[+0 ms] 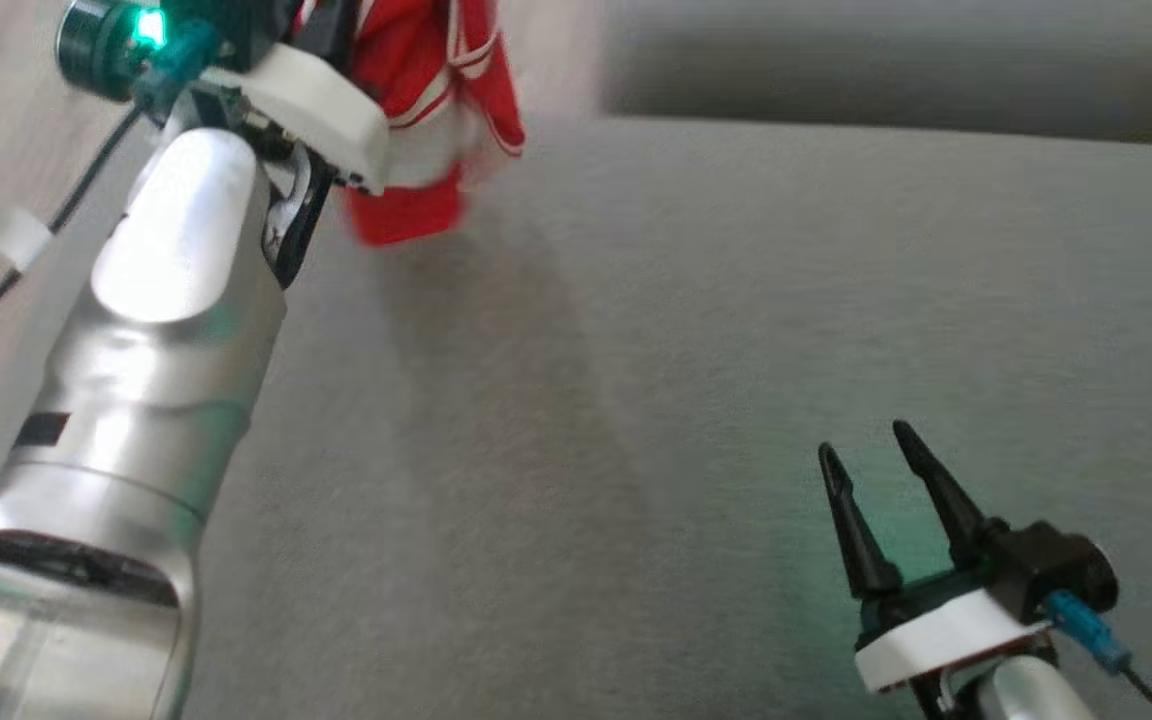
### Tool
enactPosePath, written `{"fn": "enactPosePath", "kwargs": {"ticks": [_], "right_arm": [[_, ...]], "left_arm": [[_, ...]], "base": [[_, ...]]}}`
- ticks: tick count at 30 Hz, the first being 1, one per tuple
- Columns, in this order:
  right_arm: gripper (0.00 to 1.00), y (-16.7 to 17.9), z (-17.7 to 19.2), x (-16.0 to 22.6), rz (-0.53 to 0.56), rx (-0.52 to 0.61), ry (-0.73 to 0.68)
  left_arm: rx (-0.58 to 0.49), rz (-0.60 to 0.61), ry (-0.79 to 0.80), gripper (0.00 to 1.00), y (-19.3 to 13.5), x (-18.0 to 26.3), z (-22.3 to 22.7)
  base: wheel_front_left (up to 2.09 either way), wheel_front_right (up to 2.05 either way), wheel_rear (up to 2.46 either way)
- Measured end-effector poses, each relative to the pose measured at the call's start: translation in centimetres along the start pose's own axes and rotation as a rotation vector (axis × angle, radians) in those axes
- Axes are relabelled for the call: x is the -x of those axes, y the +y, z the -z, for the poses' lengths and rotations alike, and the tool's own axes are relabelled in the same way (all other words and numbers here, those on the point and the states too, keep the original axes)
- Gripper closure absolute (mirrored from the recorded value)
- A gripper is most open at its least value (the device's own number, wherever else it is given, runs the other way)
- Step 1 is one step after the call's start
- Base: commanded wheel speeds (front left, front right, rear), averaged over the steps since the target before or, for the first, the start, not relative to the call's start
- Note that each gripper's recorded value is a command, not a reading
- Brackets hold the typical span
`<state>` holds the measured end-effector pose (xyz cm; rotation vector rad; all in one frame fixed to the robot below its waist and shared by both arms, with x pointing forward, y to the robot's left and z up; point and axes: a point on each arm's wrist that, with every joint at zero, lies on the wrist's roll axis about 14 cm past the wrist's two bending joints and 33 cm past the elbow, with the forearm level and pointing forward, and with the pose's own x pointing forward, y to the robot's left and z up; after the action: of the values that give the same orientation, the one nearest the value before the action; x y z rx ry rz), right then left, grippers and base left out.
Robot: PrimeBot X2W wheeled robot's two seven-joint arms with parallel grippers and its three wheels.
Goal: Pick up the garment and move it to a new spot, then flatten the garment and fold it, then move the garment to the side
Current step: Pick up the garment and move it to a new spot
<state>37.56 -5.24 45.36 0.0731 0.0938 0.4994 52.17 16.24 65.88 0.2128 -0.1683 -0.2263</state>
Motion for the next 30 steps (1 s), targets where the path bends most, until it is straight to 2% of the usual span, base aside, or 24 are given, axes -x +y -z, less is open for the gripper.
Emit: {"fn": "enactPosePath", "kwargs": {"ticks": [4, 7, 10, 14, 15, 16, 17, 21, 23, 25, 28, 30], "right_arm": [[0.00, -1.8, -1.9, 3.2, 0.098, 0.019, -0.057], [0.00, -3.2, -2.9, 5.3, 0.175, 0.018, -0.093], [0.00, -4.5, -3.0, 7.4, 0.255, 0.008, -0.104], [0.00, -5.9, -2.4, 9.9, 0.348, -0.005, -0.096], [0.00, -6.3, -2.1, 10.5, 0.371, -0.011, -0.088], [0.00, -6.6, -1.7, 10.9, 0.392, -0.018, -0.080], [0.00, -6.8, -1.4, 11.3, 0.410, -0.024, -0.070], [0.00, -7.4, 0.3, 12.2, 0.458, -0.056, -0.021], [0.00, -7.7, 0.6, 12.4, 0.472, -0.063, -0.013], [0.00, -8.1, 0.8, 12.6, 0.484, -0.068, -0.010], [0.00, -7.6, 1.8, 12.8, 0.479, -0.090, 0.013], [0.00, -7.1, 2.2, 12.8, 0.465, -0.101, 0.021]], "left_arm": [[0.027, 0.163, -0.127, 1.00, -5.4, -0.9, -5.7], [0.047, 0.299, -0.148, 1.00, -10.6, -1.3, -6.8], [0.074, 0.443, -0.110, 1.00, -16.8, -1.3, -4.7], [0.168, 0.626, 0.034, 1.00, -25.7, 1.4, 1.6], [0.177, 0.665, 0.080, 0.58, -27.5, 2.5, 3.7], [0.190, 0.695, 0.123, 0.00, -29.0, 3.6, 5.7], [0.202, 0.714, 0.164, 0.00, -30.0, 4.8, 7.7], [0.270, 0.703, 0.338, 0.00, -31.7, 9.1, 14.6], [0.331, 0.638, 0.376, 0.00, -31.3, 10.4, 15.7], [0.381, 0.590, 0.351, 0.00, -30.8, 11.2, 15.1], [0.455, 0.462, 0.310, 0.00, -28.4, 12.6, 14.3], [0.509, 0.300, 0.297, 0.00, -24.8, 13.8, 14.5]], "base": [[0.00, 0.00, 0.00], [0.00, 0.00, 0.00], [0.00, 0.00, 0.00], [0.00, 0.00, 0.00], [0.00, 0.00, 0.00], [0.00, 0.00, 0.00], [0.00, 0.00, 0.00], [0.00, 0.00, 0.00], [0.00, 0.00, 0.00], [0.00, 0.00, 0.00], [0.00, 0.00, 0.00], [0.00, 0.00, 0.00]]}}
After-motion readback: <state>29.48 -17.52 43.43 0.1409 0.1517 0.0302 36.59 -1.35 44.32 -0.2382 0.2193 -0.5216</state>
